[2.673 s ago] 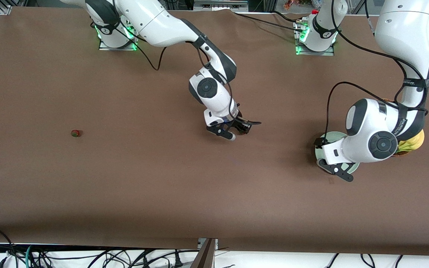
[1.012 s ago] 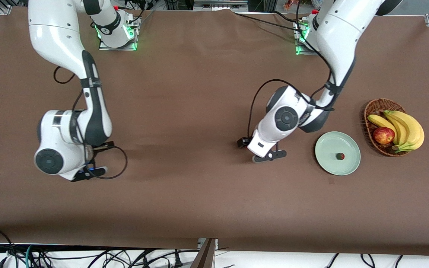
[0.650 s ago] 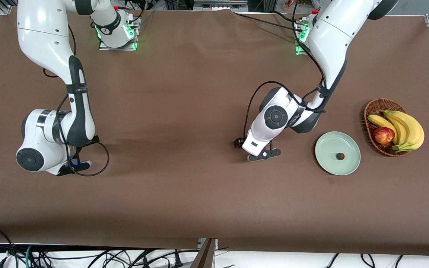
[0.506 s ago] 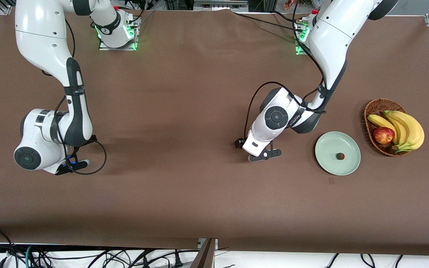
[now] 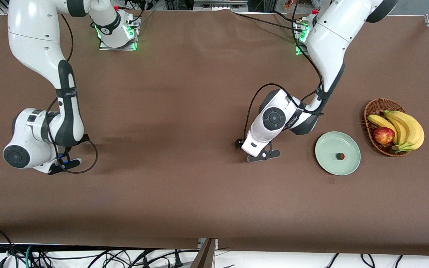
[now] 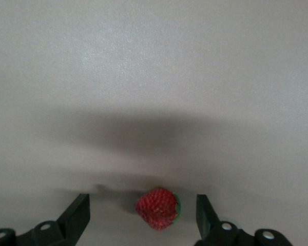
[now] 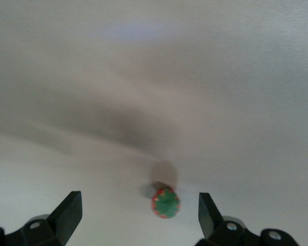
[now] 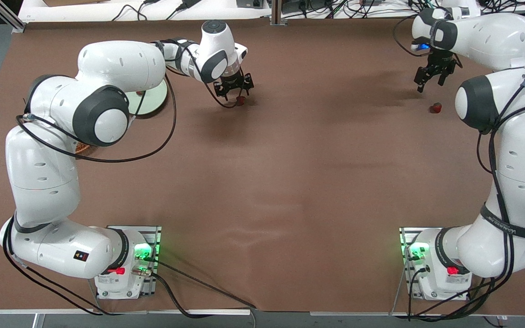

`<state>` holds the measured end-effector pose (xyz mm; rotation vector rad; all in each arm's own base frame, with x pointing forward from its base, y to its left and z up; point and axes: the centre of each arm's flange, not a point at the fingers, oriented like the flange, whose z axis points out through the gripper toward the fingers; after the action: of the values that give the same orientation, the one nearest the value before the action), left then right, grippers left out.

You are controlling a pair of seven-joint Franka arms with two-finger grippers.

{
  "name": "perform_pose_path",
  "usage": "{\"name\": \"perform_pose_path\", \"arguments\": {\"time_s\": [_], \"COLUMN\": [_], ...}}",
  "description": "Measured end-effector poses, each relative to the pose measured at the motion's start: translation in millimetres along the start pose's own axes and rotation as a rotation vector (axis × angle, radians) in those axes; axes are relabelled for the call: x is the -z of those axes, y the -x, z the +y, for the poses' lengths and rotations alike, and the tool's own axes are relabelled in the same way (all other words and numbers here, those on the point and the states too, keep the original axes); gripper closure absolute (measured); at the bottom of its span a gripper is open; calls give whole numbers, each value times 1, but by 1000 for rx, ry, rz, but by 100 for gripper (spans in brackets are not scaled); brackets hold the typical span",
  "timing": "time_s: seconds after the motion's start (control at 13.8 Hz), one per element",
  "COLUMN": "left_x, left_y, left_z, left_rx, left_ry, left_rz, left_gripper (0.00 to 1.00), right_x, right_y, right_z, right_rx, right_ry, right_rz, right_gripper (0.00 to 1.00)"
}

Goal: Collect all strawberries into plate
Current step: 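Grasp the middle strawberry with the left gripper while the right gripper grasps the last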

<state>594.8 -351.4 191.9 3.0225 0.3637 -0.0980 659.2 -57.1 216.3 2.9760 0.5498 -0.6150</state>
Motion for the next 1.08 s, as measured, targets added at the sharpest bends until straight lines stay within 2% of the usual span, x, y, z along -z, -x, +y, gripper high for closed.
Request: {"name": "perform_pose_path", "arguments": {"time_s": [0.14, 0.43, 0.79, 0.87, 1.08], "left_x": [-1, -3, -5, -5, -5], "left_y": [0, 0, 4, 4, 4], "left_z": [0, 1, 8, 8, 8], "left_rx": [0, -1, -7, -3, 1], "left_ry": [0, 10, 21, 20, 20], "left_rz": [0, 8, 13, 15, 15], "left_gripper": [8, 11, 63, 66, 67], "right_x": [-9, -33, -54, -58, -65], "right_y": [7, 16, 23, 25, 30], "right_z": [16, 18, 20, 21, 24], "right_rx": [-2, -2, 8, 9, 10], "right_ry": [-9, -34, -42, -46, -53], "right_rz": [-1, -37, -52, -55, -63], "right_gripper": [0, 0, 0, 0, 0]}}
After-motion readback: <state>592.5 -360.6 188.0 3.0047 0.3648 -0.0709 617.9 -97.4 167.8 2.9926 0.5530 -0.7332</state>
